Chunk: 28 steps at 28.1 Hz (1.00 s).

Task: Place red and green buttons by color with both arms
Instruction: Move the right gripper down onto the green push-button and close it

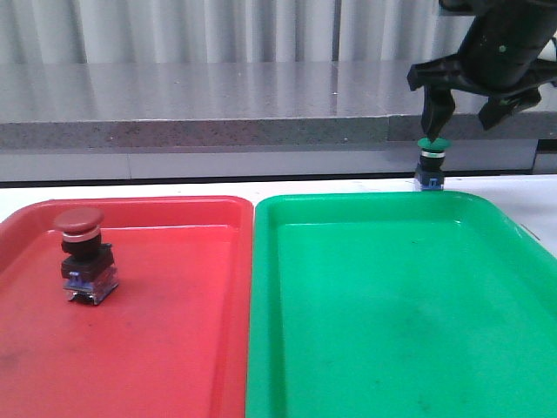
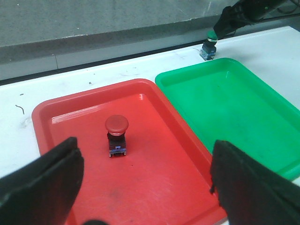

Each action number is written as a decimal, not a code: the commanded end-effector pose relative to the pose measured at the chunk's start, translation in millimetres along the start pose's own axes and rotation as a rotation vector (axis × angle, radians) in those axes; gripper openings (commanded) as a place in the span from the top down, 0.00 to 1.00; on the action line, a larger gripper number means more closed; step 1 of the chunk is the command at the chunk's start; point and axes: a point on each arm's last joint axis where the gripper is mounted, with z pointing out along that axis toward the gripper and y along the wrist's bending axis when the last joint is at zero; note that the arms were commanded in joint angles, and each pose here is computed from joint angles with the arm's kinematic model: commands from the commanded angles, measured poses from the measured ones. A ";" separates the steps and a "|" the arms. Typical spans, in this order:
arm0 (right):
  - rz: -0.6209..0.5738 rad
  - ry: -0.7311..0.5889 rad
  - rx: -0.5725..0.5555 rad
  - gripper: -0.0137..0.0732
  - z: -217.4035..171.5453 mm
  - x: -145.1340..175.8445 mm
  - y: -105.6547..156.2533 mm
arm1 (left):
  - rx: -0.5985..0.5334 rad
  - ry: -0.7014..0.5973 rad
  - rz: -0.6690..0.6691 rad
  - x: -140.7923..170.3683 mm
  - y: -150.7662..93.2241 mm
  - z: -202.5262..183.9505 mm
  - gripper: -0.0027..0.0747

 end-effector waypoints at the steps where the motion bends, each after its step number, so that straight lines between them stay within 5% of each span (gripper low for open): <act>1: 0.005 -0.123 -0.017 0.21 -11.7 -26.6 2.2 | 0.019 -0.083 -0.015 -12.9 -2.1 -3.3 0.26; 12: 0.034 -0.108 -0.031 0.22 23.6 -29.2 3.8 | 0.019 -0.083 -0.015 -12.9 -2.1 -3.3 0.26; 19: 0.034 -0.121 -0.032 0.46 24.7 -30.7 3.9 | 0.019 -0.083 -0.015 -12.9 -2.1 -3.3 0.26; 28: 0.035 -0.153 -0.038 0.48 4.1 -40.7 5.6 | 0.019 -0.083 -0.015 -12.9 -2.1 -3.3 0.26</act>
